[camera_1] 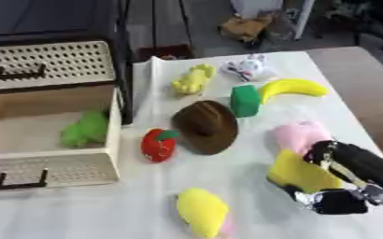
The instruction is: Pick up objects from table and place into drawer.
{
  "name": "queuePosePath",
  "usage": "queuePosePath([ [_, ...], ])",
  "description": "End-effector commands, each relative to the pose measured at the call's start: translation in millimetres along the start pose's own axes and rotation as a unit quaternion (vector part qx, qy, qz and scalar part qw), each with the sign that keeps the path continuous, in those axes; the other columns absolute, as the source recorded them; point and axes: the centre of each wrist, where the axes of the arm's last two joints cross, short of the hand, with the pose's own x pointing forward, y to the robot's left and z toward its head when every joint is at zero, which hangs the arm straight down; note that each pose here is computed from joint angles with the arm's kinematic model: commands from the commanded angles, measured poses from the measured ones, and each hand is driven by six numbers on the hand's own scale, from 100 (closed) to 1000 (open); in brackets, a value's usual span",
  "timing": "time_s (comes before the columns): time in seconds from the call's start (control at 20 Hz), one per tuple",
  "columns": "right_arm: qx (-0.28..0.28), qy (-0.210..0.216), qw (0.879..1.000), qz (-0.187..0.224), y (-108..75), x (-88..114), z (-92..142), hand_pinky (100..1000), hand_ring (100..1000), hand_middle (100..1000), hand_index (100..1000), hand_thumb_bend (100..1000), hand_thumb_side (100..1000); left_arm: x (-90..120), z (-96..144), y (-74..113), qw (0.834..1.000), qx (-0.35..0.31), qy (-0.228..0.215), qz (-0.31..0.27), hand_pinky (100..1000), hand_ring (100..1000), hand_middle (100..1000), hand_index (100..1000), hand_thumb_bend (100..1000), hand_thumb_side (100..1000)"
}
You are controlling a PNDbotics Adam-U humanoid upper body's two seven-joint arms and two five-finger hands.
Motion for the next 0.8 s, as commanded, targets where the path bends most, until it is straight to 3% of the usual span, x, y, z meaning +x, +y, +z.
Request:
queuePosePath([
  [0.05, -0.038, -0.033, 0.999, 0.016, -20.0, 0.1, -2.8, 829, 907, 481, 706, 363, 647, 5.2, -7.4, 3.5, 1.000, -0.005, -0.016, -0.008, 659, 714, 732, 772, 141, 971],
  [0.5, -0.094, -0.103, 0.990, 0.023, -50.9, 3.3, -13.0, 829, 906, 477, 706, 352, 677, 5.4, -7.9, 3.0, 1.000, -0.009, -0.016, -0.006, 661, 716, 733, 771, 142, 968],
  [0.8, -0.125, -0.146, 0.981, 0.001, -92.2, 14.7, -25.7, 828, 911, 467, 701, 352, 673, 5.3, -7.8, 1.1, 1.000, -0.014, -0.014, -0.002, 663, 717, 733, 771, 143, 967],
])
